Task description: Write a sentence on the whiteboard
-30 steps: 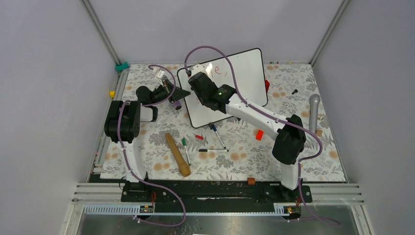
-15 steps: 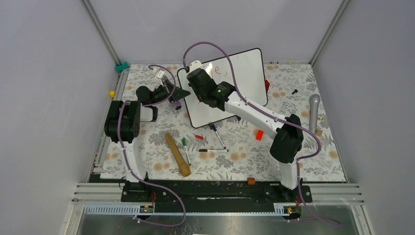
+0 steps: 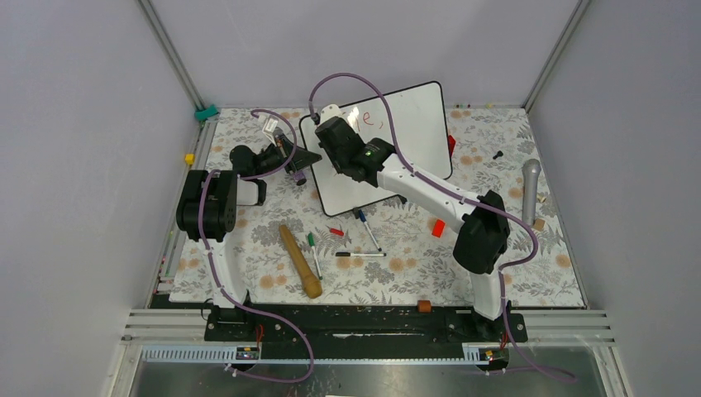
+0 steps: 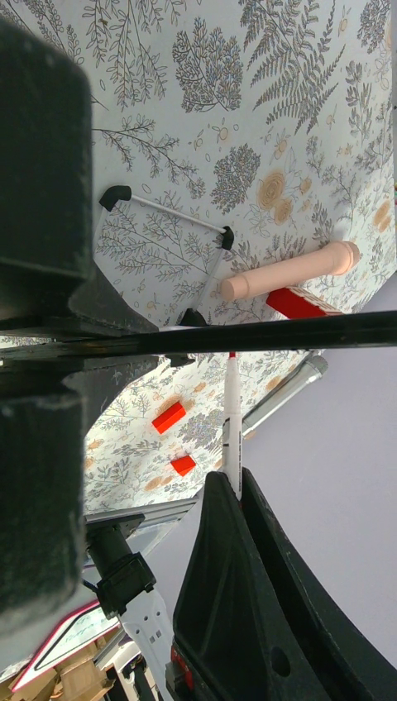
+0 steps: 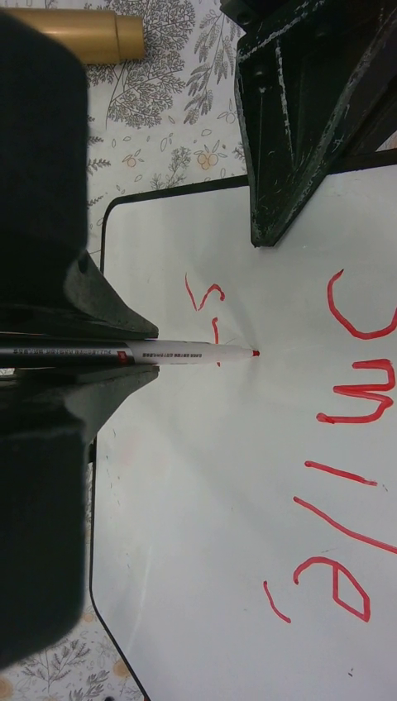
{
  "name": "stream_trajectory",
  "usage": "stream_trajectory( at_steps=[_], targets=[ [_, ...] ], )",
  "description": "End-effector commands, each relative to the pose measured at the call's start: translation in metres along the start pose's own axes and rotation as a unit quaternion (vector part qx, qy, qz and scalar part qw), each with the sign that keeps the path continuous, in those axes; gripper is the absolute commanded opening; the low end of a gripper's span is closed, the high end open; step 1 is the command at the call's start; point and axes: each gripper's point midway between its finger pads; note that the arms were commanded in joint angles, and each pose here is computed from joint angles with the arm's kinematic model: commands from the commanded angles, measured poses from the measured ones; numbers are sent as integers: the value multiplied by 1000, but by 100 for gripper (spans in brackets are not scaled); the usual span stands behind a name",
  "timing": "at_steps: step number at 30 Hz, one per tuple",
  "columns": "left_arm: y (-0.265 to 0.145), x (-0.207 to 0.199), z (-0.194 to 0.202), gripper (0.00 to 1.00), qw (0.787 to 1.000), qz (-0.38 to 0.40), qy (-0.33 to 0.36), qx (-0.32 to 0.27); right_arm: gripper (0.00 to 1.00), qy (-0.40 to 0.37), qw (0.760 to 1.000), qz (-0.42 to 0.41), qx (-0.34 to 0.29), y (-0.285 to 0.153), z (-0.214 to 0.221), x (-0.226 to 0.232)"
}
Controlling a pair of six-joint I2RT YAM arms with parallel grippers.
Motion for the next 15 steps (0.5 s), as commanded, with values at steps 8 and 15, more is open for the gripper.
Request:
stream_trajectory(
  at_steps=[8, 15],
  targets=[
    [0, -17, 6, 0, 993, 54, 99, 27, 0, 6, 1000, -1, 17, 3, 14, -3],
    [0, -17, 7, 0, 993, 54, 99, 27, 0, 6, 1000, -3, 30, 1, 26, -3]
  ],
)
Point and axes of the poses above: each gripper's point midway between its finger pads, its own y axis out along the fingers, its own x axis along the line the jaws close on, z = x × y, and after that the axes turned 4 degrees about y, right-handed
